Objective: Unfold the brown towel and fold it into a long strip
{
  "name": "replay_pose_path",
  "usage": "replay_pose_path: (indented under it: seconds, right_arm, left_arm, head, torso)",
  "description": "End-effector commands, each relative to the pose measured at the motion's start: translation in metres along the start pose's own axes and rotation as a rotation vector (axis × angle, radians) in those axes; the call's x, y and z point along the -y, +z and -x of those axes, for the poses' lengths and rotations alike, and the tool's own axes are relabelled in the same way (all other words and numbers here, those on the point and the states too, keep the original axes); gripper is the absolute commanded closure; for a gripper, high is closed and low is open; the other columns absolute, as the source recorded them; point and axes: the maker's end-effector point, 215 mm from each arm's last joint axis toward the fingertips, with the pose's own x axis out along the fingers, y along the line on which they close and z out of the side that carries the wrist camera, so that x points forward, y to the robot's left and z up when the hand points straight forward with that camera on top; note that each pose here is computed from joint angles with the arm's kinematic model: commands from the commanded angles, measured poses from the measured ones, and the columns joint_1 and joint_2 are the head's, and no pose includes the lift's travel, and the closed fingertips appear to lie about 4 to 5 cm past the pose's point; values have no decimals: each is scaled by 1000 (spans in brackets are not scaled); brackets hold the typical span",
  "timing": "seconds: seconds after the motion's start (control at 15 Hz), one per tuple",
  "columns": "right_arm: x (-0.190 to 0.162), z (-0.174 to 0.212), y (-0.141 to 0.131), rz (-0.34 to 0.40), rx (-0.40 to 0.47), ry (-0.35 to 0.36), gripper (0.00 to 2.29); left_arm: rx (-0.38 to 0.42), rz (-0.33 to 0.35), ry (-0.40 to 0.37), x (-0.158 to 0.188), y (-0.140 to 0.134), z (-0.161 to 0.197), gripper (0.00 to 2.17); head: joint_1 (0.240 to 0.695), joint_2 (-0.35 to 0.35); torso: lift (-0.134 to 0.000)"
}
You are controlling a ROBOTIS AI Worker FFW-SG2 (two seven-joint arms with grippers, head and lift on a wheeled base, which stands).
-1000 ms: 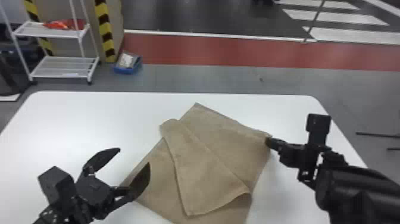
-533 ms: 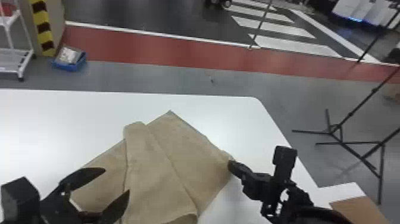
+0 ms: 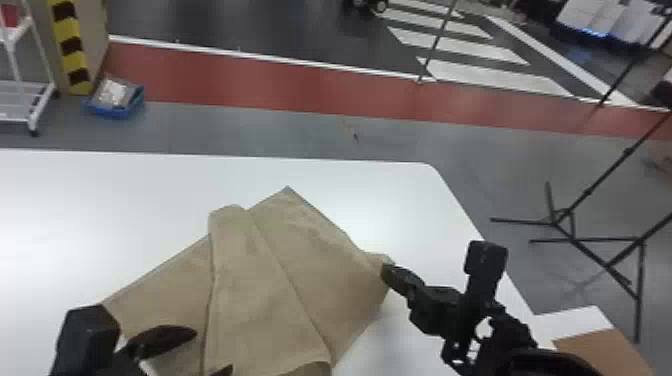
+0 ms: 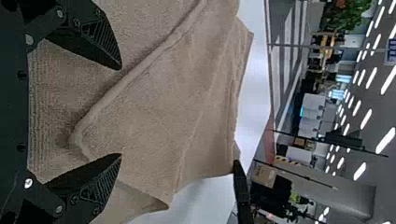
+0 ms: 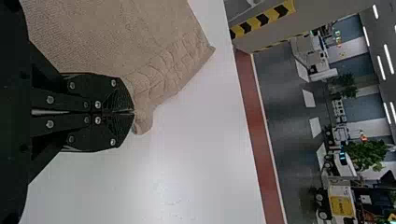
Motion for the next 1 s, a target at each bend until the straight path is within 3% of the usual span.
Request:
replay_pose_path:
  seconds: [0.0, 0.07, 0.4, 0.93]
  right_arm:
    - [-5, -1, 1, -4, 4, 12, 1750]
    - [-7, -1, 1, -3, 3, 17, 1750]
    - [-7, -1, 1, -11, 5, 19, 1750]
    - [-11, 1, 2, -30, 12, 37, 1750]
  left_arm:
    - [-47, 33, 4, 0, -14, -1, 296]
    - [-55, 26, 12, -2, -15, 0, 296]
    - [-30, -7, -31, 6, -6, 0, 701]
    - [18, -67, -81, 24, 12, -6, 697]
  head:
    - [695, -350]
    - [695, -350]
    - [695, -350]
    - [695, -350]
  torso:
    - [-123]
    - [-123]
    - [-123]
    - [-123]
